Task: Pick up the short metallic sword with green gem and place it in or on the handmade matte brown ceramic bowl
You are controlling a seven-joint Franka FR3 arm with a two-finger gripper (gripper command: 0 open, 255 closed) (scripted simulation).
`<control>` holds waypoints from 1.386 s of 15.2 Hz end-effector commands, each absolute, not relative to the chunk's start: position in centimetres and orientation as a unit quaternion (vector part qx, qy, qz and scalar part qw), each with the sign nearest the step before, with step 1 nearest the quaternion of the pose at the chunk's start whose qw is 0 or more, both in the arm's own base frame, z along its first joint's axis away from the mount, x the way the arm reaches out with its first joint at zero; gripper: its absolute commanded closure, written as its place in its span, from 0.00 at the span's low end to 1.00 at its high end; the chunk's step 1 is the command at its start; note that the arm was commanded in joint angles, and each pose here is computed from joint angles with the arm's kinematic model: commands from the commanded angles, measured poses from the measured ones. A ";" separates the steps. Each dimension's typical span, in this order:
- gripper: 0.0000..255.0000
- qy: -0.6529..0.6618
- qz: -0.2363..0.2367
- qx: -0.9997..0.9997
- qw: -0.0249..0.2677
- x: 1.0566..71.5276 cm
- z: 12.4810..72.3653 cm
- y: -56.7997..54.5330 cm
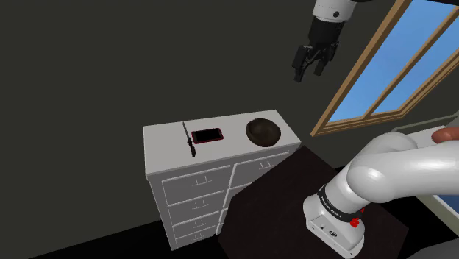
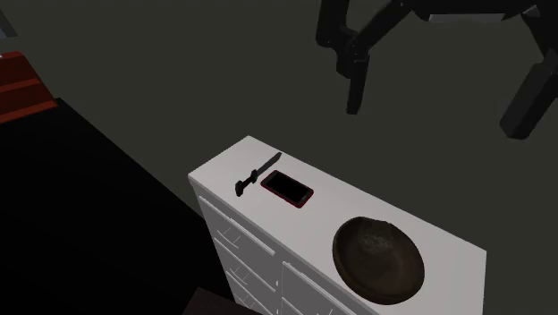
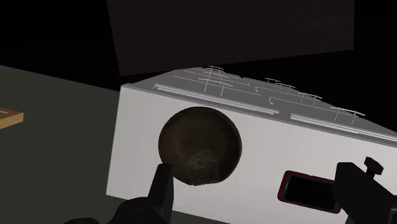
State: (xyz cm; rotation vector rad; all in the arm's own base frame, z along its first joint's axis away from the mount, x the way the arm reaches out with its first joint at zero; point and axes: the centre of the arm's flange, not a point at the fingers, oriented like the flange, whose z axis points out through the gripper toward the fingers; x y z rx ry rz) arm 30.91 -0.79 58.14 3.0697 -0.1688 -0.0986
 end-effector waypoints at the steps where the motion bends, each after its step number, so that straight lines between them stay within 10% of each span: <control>1: 0.00 -0.055 -0.032 0.997 0.033 30.9 58.1 -0.8; 21: 0.00 -0.124 -0.026 0.992 -0.003 42.8 39.6 12.4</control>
